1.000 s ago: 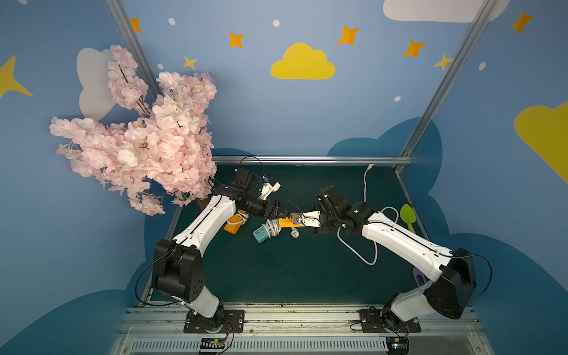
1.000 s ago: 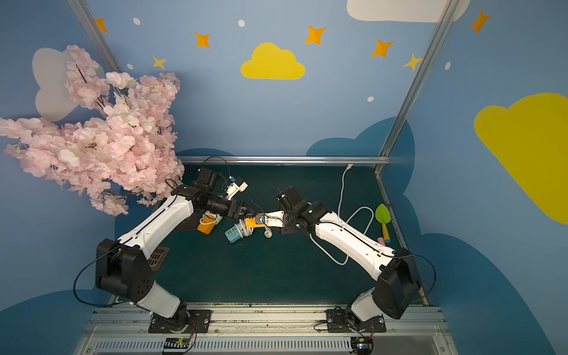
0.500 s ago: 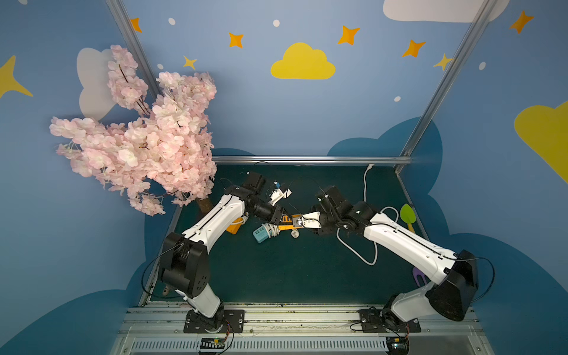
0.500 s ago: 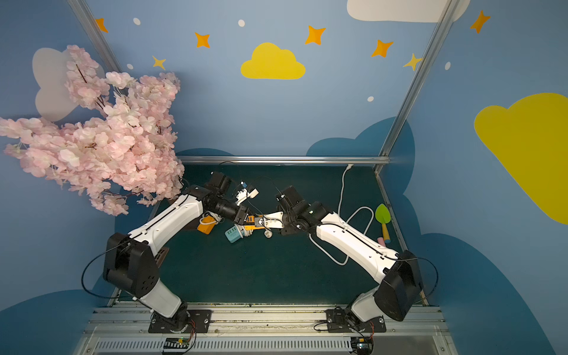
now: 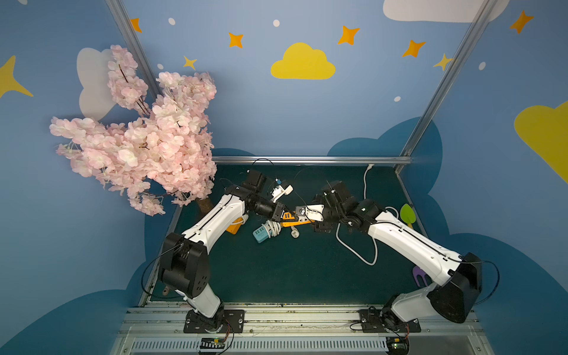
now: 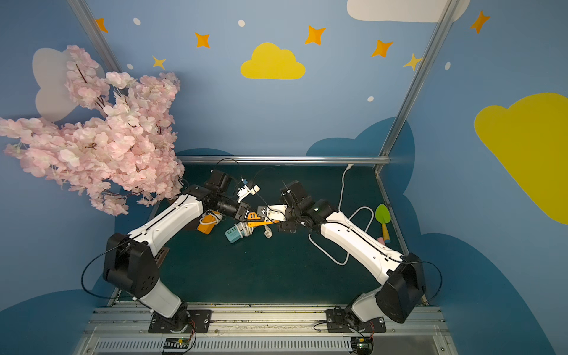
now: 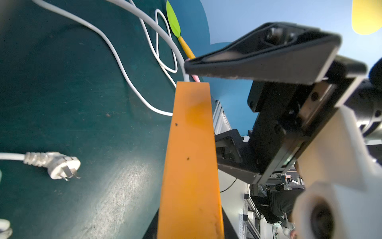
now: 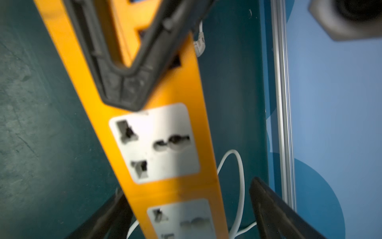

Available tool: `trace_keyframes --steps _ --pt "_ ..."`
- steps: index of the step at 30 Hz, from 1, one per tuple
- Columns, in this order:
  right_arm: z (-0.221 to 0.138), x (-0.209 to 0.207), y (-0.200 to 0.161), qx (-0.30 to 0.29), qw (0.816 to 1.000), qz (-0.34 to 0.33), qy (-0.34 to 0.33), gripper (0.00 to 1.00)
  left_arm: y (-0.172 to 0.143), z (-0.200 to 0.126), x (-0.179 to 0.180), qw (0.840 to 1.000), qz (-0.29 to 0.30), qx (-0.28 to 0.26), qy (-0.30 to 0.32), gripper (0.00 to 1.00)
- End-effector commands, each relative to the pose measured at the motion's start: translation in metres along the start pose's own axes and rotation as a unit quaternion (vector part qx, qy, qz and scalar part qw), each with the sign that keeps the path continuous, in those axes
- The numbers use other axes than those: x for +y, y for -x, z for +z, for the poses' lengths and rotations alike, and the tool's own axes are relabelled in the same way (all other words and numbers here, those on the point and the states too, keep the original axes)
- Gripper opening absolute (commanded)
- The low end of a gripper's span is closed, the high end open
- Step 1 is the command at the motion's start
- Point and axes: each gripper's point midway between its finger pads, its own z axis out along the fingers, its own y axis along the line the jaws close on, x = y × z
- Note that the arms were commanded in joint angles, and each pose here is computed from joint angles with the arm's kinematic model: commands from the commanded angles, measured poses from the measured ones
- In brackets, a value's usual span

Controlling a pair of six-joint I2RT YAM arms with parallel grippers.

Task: Wrap the cord around the power strip
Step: Pick up the power strip from the center of the board, then wrap the power cord around the power strip.

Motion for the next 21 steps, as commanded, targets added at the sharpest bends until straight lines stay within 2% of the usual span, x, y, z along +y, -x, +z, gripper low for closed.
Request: trace_keyframes --steps 1,4,5,7,9,10,12,13,14,17,18,21 --pt "-0.046 -0.042 0.019 -0.078 0.987 0.127 -0.051 0.87 0.032 -0.019 -0.018 0.997 0.036 -0.067 -0.016 0.03" --pt "-0.063 -0.073 0.0 -0.09 0.961 0.251 -0.08 0.86 0.05 -0.028 -0.023 0.993 0.046 -0.104 -0.003 0.03" --pt "-0.067 -0.085 -0.012 -0.086 0.945 0.301 -0.096 0.84 0.057 -0.032 -0.027 0.992 0.055 -0.118 0.001 0.03" --pt "-0.069 -0.104 -0.043 -0.068 0.896 0.419 -0.133 0.74 0.068 -0.038 -0.033 0.988 0.063 -0.14 0.006 0.03" --pt "-0.06 -0.11 -0.08 -0.054 0.828 0.539 -0.142 0.53 0.077 -0.044 -0.039 0.984 0.069 -0.165 0.013 0.03" --pt "-0.054 -0.107 -0.094 -0.044 0.806 0.575 -0.134 0.48 0.08 -0.047 -0.042 0.982 0.072 -0.176 0.013 0.03" --pt "-0.039 -0.097 -0.132 -0.008 0.751 0.647 -0.135 0.44 0.084 -0.049 -0.054 0.977 0.086 -0.192 0.007 0.03" --pt "-0.031 -0.092 -0.142 -0.006 0.736 0.666 -0.125 0.44 0.085 -0.05 -0.059 0.976 0.093 -0.197 0.004 0.03" --pt "-0.021 -0.086 -0.146 -0.017 0.729 0.677 -0.104 0.48 0.086 -0.05 -0.065 0.974 0.099 -0.201 -0.001 0.03" --pt "0.005 -0.076 -0.145 -0.04 0.759 0.646 -0.07 0.69 0.09 -0.052 -0.08 0.971 0.112 -0.211 -0.009 0.03" --pt "0.013 -0.073 -0.151 -0.034 0.757 0.649 -0.071 0.73 0.091 -0.052 -0.084 0.97 0.115 -0.213 -0.01 0.03" --pt "0.033 -0.061 -0.165 0.002 0.741 0.669 -0.054 0.77 0.095 -0.056 -0.092 0.967 0.125 -0.221 -0.01 0.03"
